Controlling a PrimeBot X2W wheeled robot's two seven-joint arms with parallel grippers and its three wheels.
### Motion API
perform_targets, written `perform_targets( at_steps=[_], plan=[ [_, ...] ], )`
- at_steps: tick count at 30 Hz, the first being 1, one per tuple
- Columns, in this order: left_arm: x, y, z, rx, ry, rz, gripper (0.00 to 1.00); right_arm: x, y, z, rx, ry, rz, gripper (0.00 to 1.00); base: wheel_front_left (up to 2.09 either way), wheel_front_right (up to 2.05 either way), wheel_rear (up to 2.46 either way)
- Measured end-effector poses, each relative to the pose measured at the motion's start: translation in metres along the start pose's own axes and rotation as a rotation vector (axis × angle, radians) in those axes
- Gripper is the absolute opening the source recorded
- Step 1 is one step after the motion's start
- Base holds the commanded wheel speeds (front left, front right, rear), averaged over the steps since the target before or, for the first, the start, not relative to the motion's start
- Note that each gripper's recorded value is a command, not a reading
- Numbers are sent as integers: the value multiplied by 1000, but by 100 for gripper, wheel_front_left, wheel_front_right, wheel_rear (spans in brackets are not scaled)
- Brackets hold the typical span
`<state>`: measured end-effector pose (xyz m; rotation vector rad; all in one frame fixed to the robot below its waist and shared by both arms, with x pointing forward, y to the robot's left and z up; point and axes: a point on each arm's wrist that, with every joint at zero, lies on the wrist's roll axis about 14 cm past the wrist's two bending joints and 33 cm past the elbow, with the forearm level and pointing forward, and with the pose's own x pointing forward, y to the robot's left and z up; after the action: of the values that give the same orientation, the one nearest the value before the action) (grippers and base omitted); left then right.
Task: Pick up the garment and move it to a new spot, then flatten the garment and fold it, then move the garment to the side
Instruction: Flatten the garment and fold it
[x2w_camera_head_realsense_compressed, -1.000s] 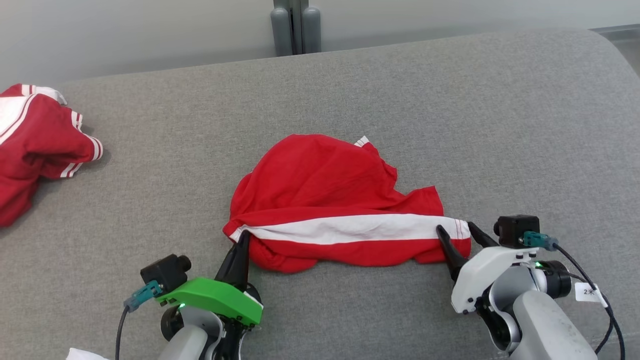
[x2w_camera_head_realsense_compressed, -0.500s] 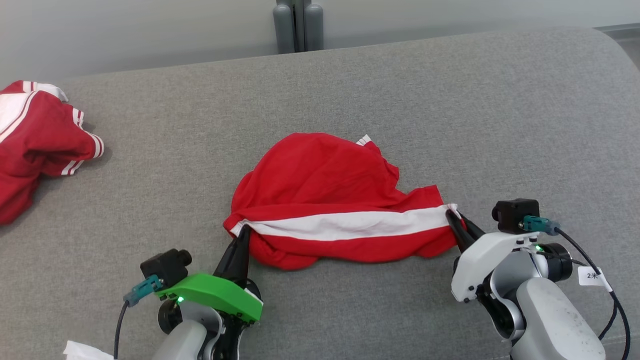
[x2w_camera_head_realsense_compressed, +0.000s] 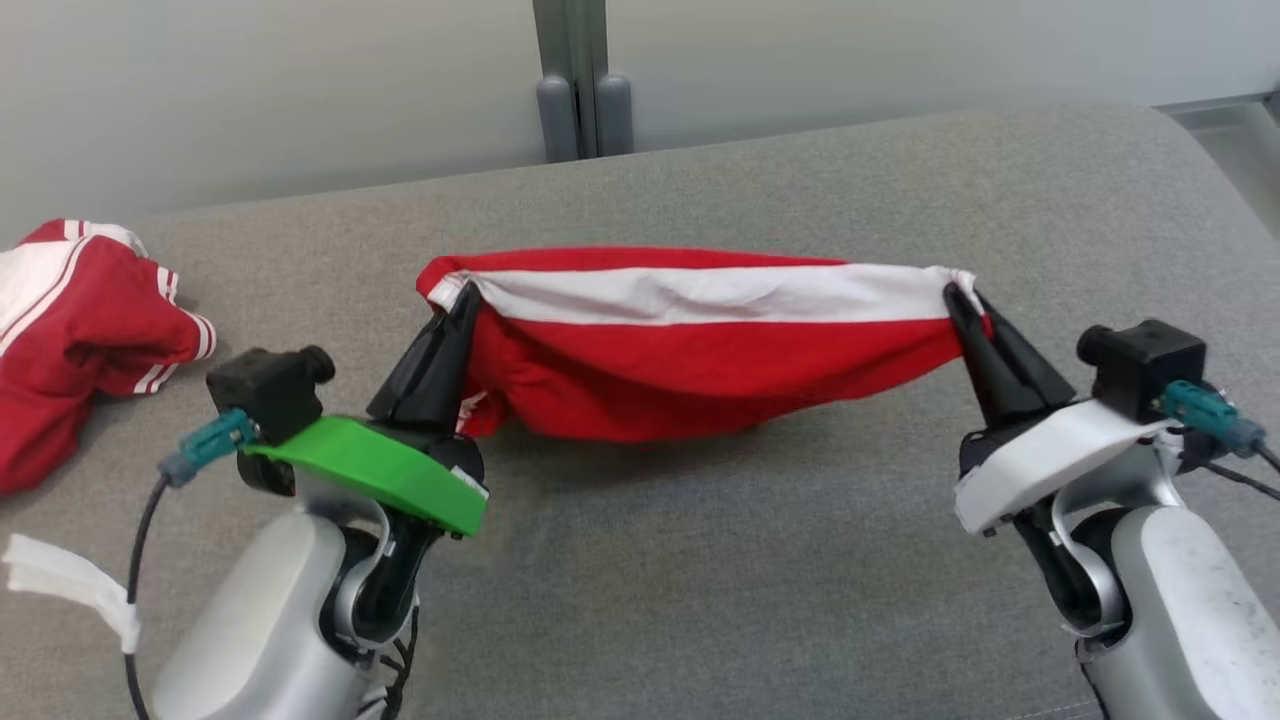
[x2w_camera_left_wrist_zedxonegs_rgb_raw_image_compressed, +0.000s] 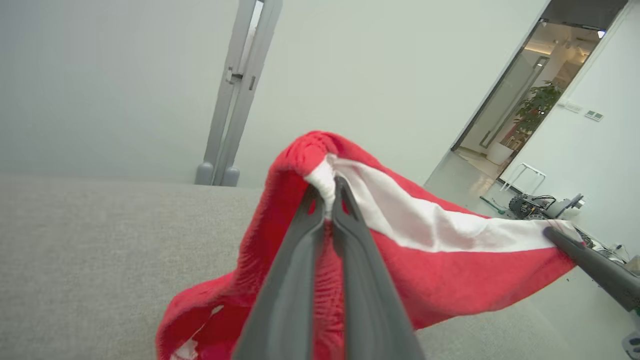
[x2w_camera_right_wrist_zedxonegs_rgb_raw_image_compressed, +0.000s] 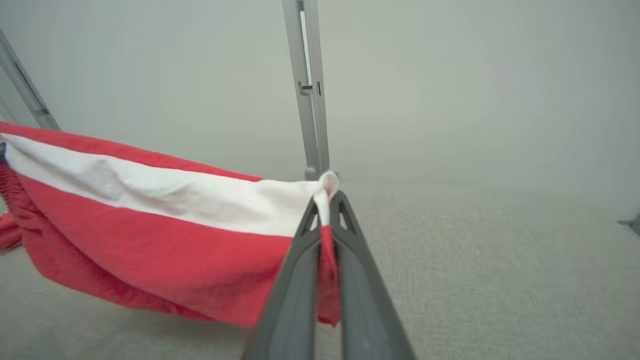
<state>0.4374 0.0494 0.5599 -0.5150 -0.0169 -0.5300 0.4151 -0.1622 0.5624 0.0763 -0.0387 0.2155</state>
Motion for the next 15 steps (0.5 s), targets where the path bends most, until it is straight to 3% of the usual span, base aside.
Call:
perform_targets(
  at_steps=[9,15],
  plan=[
    [-15,-102,103,184,-131,-288,0,-56,-2,144,-111,-434,-32,0,0,0,0],
    [-31,-155,145,267,-174,-419,0,-103,2,207,-198,-615,-68,0,0,0,0]
  ],
)
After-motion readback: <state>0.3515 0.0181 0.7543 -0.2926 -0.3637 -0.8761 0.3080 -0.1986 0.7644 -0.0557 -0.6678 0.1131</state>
